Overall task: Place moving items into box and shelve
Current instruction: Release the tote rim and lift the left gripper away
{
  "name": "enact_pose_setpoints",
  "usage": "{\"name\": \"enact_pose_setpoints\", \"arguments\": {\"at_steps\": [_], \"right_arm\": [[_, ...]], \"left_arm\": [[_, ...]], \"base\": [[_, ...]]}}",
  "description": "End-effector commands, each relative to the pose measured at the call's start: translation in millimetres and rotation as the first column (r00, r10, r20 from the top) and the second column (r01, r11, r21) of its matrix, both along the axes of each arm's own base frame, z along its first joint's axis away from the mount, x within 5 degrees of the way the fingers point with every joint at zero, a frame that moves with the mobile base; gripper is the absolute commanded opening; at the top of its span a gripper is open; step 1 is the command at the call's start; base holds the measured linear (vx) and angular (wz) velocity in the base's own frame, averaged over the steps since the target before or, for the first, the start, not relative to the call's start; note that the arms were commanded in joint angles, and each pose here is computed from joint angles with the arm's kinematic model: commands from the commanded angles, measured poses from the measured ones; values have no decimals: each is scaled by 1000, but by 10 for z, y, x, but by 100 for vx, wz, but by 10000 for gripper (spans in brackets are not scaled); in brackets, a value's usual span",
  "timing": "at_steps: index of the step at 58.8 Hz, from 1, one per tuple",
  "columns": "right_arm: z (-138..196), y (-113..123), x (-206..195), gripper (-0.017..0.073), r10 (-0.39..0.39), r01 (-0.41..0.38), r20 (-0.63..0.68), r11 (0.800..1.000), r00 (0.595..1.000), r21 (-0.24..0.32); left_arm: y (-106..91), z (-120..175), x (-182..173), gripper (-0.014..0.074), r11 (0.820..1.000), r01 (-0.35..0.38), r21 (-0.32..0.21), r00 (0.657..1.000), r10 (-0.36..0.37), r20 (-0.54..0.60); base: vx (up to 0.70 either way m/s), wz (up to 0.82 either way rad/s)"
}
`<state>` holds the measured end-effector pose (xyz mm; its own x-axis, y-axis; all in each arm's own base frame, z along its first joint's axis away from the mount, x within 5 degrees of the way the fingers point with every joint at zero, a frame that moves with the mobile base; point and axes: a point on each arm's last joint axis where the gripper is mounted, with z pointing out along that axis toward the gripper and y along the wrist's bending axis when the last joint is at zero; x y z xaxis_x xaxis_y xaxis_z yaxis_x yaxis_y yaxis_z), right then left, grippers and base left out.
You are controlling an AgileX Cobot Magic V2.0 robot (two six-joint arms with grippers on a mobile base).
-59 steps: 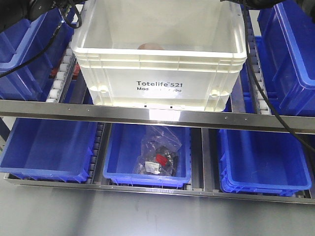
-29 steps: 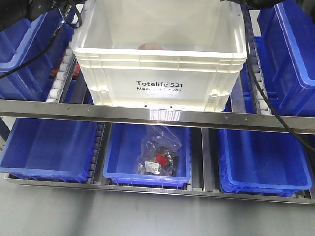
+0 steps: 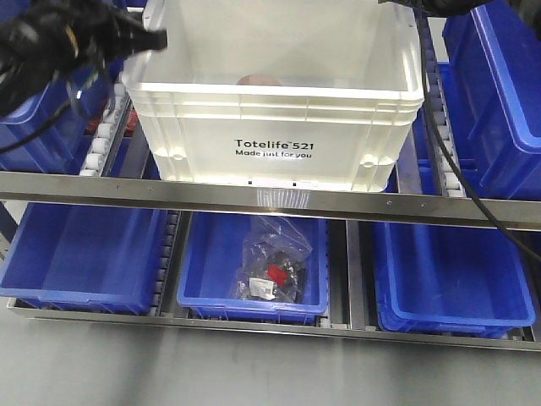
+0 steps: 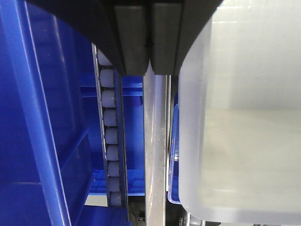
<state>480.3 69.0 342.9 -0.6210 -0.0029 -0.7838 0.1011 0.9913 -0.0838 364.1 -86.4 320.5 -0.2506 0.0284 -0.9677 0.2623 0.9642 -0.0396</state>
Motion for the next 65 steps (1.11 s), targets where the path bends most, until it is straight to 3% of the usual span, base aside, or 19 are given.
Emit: {"name": "enact_pose_setpoints", "arguments": {"at_steps": [1,7,11,19,31,45,56,63,65], "right_arm": [[473,-63,-131,-8,15,-14,153,1000,988,-11],[473,-63,-131,-8,15,-14,153,1000,988,-11],[473,-63,-131,-8,15,-14,153,1000,988,-11],[473,-63,-131,-8,15,-14,153,1000,988,-11],[473,-63,-131,-8,15,-14,153,1000,988,-11],[473,-63,-131,-8,15,-14,153,1000,988,-11],[473,-63,-131,-8,15,-14,153,1000,988,-11],[473,-63,-131,-8,15,-14,153,1000,988,-11],[473,-63,-131,-8,15,-14,153,1000,988,-11]], "left_arm": [[30,290,-254,-6,992,78,-104,982,-58,180],[139,197,-410,-6,976,26,-215,990,5,143],[198,151,-515,-6,967,-5,-256,992,36,119],[295,143,-743,-6,958,-53,-281,994,79,81],[525,47,-1166,-6,912,-174,-371,982,187,-1],[655,-451,-1727,-6,877,-252,-408,968,232,-98],[698,-613,-2233,-6,885,-167,-435,972,221,77],[841,-803,-2545,-6,843,-241,-481,936,333,114],[874,-879,-2620,-6,838,-261,-479,924,361,127]], "base": [[0,0],[0,0],[0,0],[0,0],[0,0],[0,0],[0,0],[0,0],[0,0]]}}
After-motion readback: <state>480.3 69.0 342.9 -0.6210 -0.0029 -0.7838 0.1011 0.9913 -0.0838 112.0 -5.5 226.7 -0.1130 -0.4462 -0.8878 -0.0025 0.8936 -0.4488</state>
